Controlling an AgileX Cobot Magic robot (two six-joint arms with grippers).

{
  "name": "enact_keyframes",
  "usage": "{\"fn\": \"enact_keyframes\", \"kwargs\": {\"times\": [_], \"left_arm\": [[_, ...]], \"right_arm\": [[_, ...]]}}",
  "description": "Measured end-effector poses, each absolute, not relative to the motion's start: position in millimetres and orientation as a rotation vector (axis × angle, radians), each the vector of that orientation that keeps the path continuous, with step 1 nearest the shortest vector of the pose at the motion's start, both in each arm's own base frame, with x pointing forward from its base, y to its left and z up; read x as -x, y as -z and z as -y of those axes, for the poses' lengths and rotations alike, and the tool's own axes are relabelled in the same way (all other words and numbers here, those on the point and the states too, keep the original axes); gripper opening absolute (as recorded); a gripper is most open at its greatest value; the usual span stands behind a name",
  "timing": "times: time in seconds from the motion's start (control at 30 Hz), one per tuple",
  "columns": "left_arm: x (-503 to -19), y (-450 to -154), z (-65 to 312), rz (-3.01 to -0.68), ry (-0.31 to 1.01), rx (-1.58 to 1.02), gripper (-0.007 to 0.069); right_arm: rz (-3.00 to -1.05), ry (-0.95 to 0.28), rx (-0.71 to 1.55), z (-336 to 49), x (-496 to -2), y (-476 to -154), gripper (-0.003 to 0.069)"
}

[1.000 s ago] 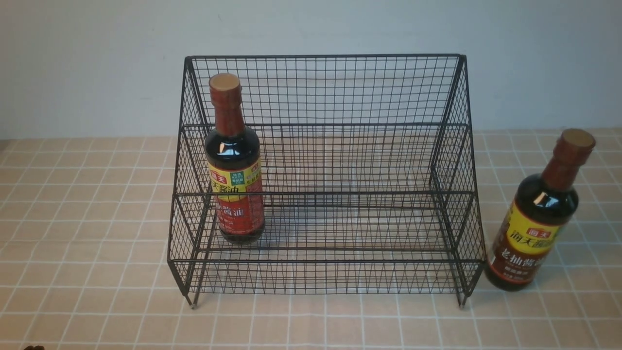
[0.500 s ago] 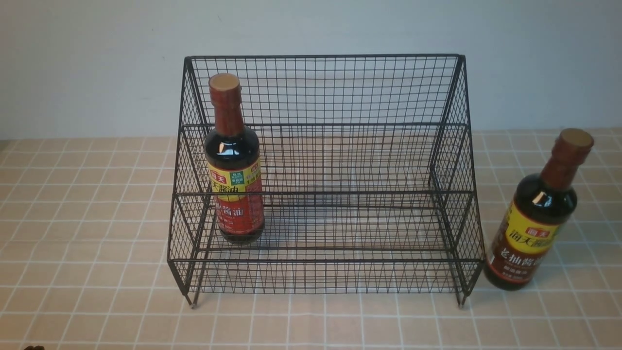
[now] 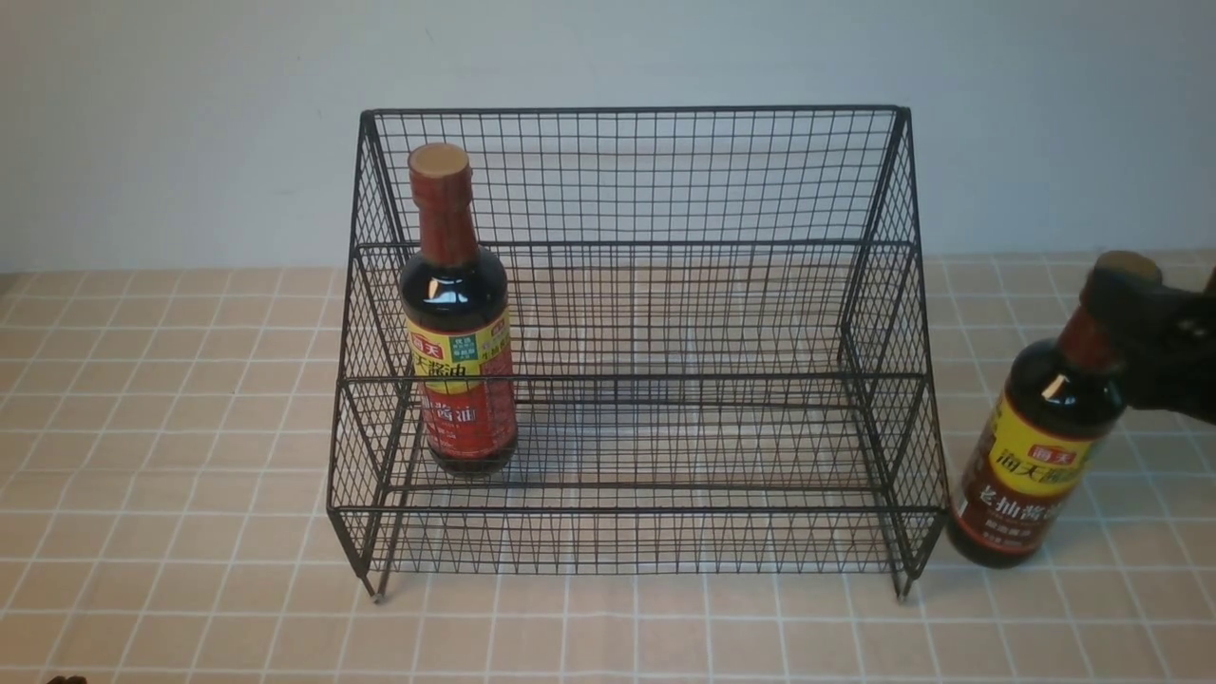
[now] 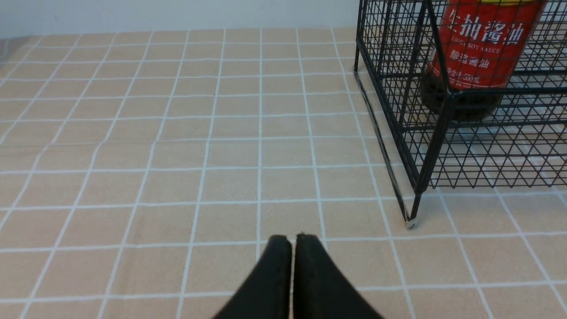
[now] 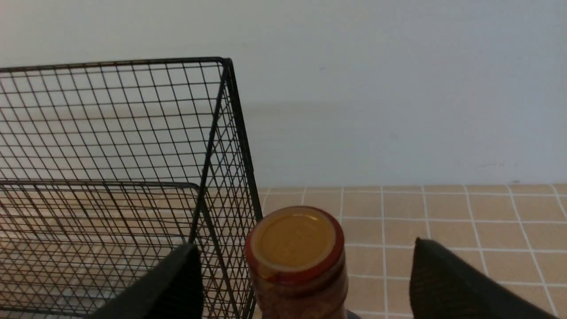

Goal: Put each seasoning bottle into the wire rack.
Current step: Use the right arm to grab the condiment bottle closest to it, then use the right arm to put the condiment bottle back on the shelf

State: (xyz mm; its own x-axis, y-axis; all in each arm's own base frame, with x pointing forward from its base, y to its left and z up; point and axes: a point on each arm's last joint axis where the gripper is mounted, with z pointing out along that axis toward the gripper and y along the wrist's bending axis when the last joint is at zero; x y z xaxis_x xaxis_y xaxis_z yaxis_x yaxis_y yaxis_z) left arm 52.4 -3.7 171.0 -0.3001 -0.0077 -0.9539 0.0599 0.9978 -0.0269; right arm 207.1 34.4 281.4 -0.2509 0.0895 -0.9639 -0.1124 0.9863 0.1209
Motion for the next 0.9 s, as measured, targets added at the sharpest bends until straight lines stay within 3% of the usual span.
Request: {"fn": "enact_keyframes", "kwargs": {"times": [0.37, 0.47, 0.6, 0.77, 0.9], "left_arm": [[-52, -171, 4, -1.875, 0.066, -0.038, -0.0007], [-52, -171, 4, -1.875, 0.066, -0.038, -0.0007], [-52, -171, 4, -1.875, 0.066, -0.038, -0.0007], [-52, -171, 4, -1.875, 0.066, -0.038, -0.0007], [-52, -171, 4, -1.875, 0.066, -0.038, -0.0007]], "right_arm": [[-1.818, -0.103, 0.060, -37, -240, -255, 0.0579], [-1.858, -0.090, 0.065, -38, -250, -241, 0.0502], [-1.868, -0.077, 0.098, -40, -253, -236, 0.0267], [-1.898, -0.065, 0.202, -43, -247, -247, 0.0269], [-1.891, -0.070, 0.235, -44, -242, -286, 0.0269]]}}
